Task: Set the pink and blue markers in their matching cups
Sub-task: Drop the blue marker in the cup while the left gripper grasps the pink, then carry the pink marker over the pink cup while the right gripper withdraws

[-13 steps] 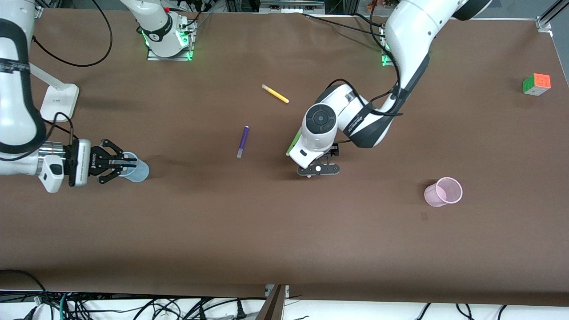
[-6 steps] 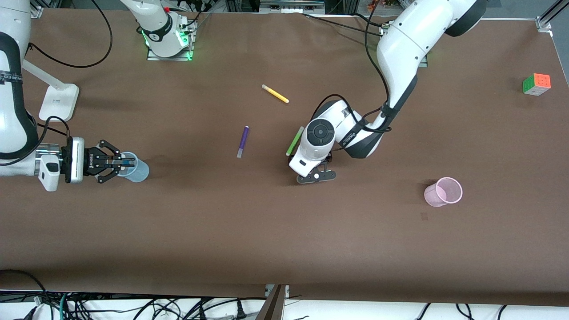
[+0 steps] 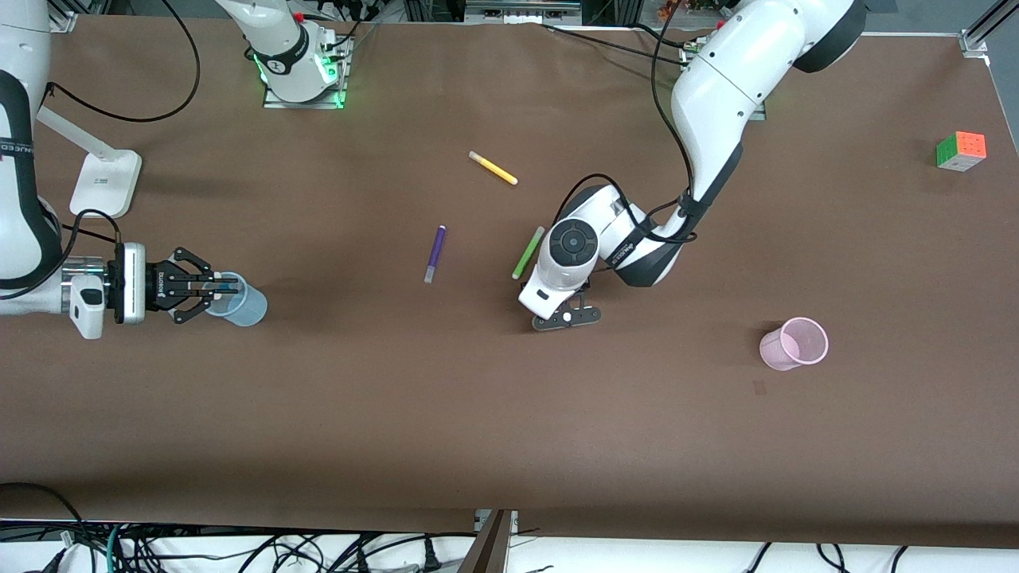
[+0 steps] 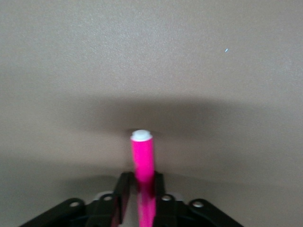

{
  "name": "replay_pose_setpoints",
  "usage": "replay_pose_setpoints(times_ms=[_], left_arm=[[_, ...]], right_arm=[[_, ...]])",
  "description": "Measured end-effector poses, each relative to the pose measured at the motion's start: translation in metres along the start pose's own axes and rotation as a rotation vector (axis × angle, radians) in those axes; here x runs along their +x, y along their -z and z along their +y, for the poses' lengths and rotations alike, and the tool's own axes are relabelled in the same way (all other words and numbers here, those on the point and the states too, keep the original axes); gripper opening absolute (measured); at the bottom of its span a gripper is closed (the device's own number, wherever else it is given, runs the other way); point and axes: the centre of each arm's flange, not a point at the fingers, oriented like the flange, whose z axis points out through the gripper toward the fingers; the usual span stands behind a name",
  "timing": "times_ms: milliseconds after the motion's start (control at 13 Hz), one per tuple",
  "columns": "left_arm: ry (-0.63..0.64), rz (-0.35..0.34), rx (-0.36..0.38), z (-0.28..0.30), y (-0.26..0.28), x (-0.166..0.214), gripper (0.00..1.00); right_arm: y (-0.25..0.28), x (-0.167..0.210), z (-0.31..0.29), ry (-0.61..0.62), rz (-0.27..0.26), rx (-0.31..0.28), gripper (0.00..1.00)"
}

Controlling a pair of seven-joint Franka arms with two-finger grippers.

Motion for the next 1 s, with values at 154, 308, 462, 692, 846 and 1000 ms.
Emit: replay_pose_setpoints(times_ms=[154,308,462,692,846,1000], left_arm=[[0.012,0.001,0.000,-0.001,0.000,0.002,0.18],[0.038,0.002,-0.001,-0.002,0.001,0.003,0.18],[0.067,0.013,-0.012,-0.006,0.009,0.013,0.18],[0.241,-0.057,-0.103,-0.041,0.065,0.058,0.18],[0.385,-0.137,-0.194,-0.087,0.129,0.093,0.18],[0.493,-0.201,-0.268,-0.138,0.186,0.118,0.18]], right_arm=[[0.000,-0.006,0.000,-0.008,0.005,0.001,0.15],[-0.003,-0.014,0.000,-0.016,0.010,0.007,0.15],[-0.006,-0.018,0.001,-0.022,0.014,0.011,0.21],[-0.003,-0.019,0.001,-0.074,0.017,0.005,0.41],[0.005,-0.011,0.002,-0.205,0.017,-0.011,0.66],[0.026,0.015,0.006,-0.358,0.010,-0.049,0.89]])
